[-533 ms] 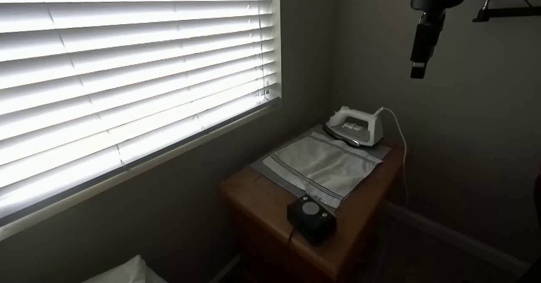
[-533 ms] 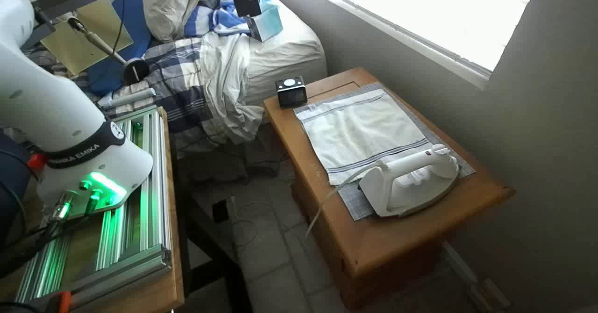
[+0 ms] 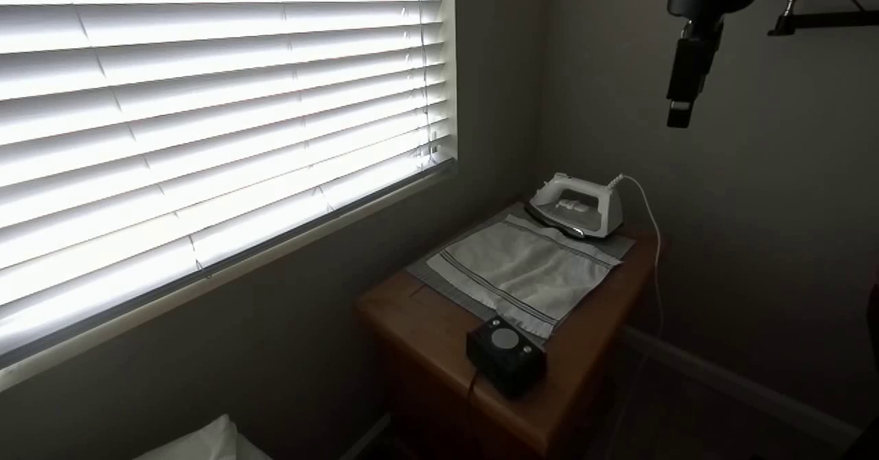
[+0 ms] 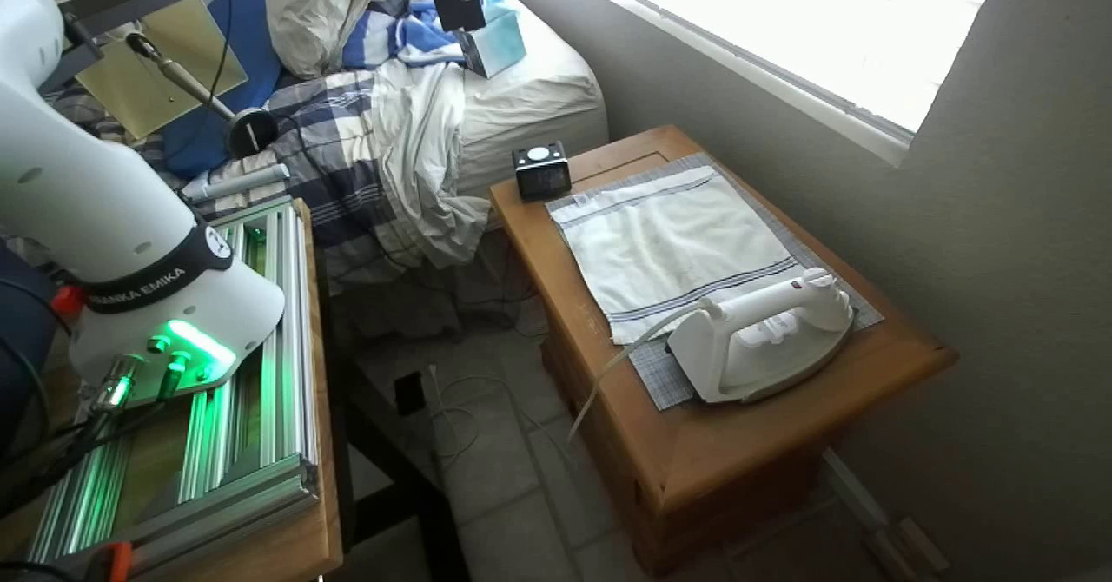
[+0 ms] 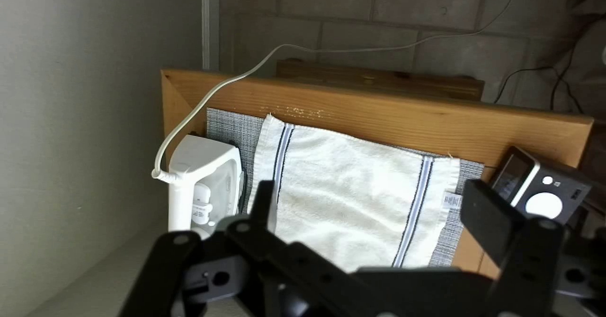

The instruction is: Press the top button on the black gadget on the left

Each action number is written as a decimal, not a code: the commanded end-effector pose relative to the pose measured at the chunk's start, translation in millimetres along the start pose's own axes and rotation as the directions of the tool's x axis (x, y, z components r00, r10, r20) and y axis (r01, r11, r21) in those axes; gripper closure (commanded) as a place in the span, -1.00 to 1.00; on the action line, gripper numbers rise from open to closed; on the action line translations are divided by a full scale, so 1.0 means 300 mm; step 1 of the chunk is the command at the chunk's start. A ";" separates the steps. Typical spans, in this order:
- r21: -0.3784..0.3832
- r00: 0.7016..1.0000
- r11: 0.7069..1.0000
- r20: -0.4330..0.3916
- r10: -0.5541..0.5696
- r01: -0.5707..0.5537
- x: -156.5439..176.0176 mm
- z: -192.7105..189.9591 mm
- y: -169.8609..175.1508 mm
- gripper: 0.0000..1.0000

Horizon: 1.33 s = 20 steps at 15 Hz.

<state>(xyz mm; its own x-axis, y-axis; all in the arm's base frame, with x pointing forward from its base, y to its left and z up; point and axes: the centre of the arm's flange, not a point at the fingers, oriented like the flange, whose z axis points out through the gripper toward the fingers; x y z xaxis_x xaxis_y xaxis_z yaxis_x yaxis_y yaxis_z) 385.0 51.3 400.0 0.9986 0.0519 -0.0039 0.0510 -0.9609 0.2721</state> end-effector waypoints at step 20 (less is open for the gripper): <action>0.552 0.930 0.783 0.035 -0.367 0.288 0.311 0.315 -0.348 -0.36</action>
<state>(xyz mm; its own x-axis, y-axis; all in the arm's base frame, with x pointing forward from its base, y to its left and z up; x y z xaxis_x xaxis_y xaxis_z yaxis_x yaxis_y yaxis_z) 440.3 121.5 302.0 0.9293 0.3578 -0.0911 0.3259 -0.9110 -0.2527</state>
